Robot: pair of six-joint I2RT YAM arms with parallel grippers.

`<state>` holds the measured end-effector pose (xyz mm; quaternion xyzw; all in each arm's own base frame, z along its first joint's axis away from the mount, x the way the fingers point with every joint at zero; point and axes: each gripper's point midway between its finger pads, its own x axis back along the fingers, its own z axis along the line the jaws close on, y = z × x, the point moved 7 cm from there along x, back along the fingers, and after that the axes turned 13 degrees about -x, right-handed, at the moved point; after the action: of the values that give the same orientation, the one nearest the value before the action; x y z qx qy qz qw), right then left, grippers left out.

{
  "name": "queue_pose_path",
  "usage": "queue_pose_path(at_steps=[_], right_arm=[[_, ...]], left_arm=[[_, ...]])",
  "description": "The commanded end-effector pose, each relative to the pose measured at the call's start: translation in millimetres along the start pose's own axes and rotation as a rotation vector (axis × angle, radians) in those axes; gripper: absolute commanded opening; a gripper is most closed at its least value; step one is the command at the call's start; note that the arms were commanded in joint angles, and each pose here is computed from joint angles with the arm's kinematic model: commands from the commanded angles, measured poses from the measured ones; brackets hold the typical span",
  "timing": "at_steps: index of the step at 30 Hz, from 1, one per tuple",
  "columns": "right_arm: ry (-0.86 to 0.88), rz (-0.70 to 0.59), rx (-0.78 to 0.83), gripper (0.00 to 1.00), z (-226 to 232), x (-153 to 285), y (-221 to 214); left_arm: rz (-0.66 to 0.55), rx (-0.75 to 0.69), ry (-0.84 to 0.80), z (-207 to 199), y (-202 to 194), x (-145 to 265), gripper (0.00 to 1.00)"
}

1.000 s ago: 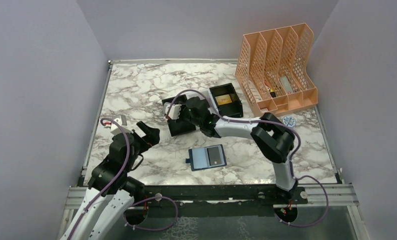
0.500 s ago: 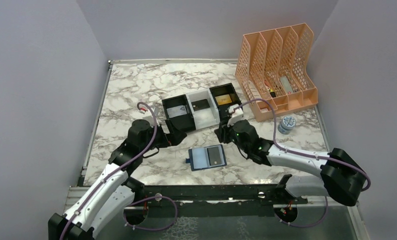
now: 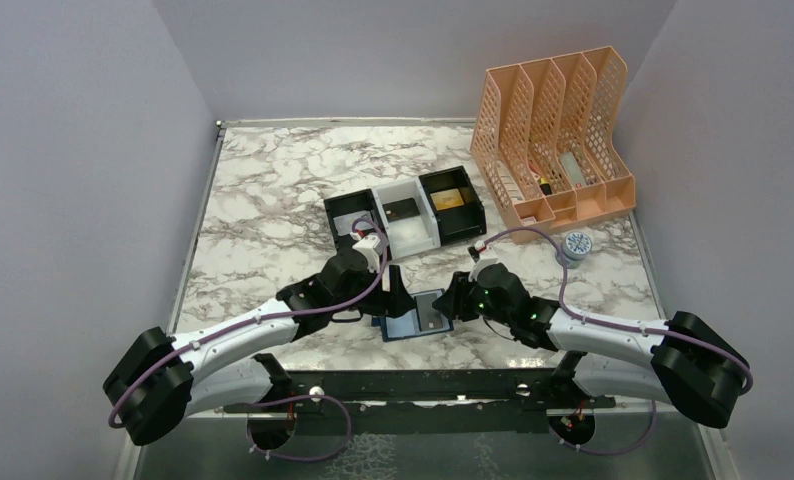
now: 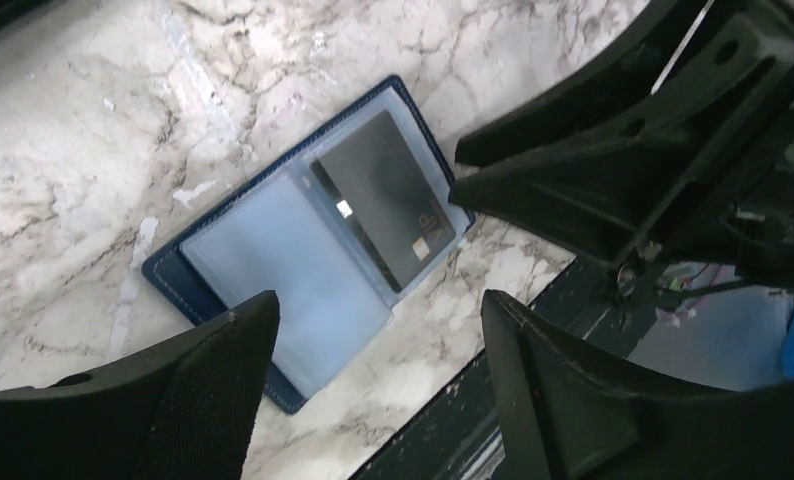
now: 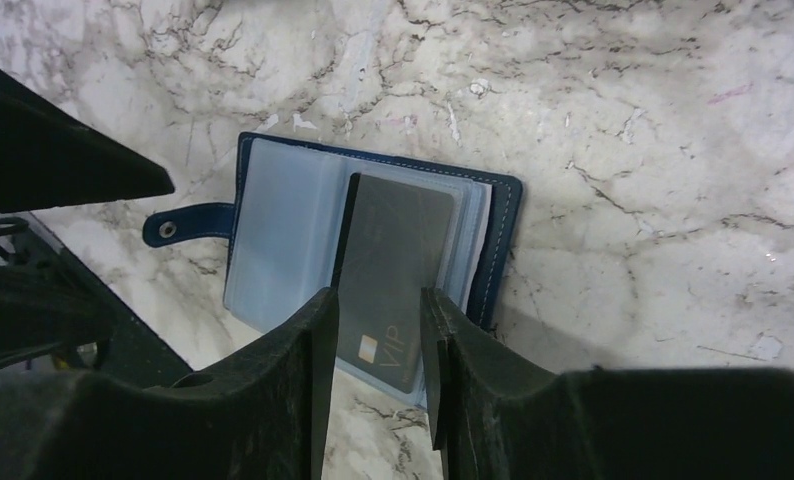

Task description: Take the credit cards out of the card holder

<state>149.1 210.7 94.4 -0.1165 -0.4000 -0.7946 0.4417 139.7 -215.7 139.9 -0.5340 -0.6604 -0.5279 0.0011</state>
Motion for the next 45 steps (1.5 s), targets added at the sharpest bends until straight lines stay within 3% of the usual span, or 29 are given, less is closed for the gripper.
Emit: queue_pose_path(at_steps=[1,21,38,45], right_arm=[[0.051,0.054,-0.045,0.33,7,3,-6],[-0.099,0.123,-0.03,0.17,-12,-16,-16],[-0.148,0.159,-0.046,0.16,-25,-13,-26],[-0.141,0.167,-0.055,0.16,-25,-13,-29]], left_arm=[[-0.142,0.061,0.02,-3,16,-13,0.74],[-0.029,0.078,-0.006,-14,-5,-61,0.47],[-0.013,0.221,0.096,10,-48,-64,0.34],[-0.048,0.269,0.089,13,-53,-68,0.24]])
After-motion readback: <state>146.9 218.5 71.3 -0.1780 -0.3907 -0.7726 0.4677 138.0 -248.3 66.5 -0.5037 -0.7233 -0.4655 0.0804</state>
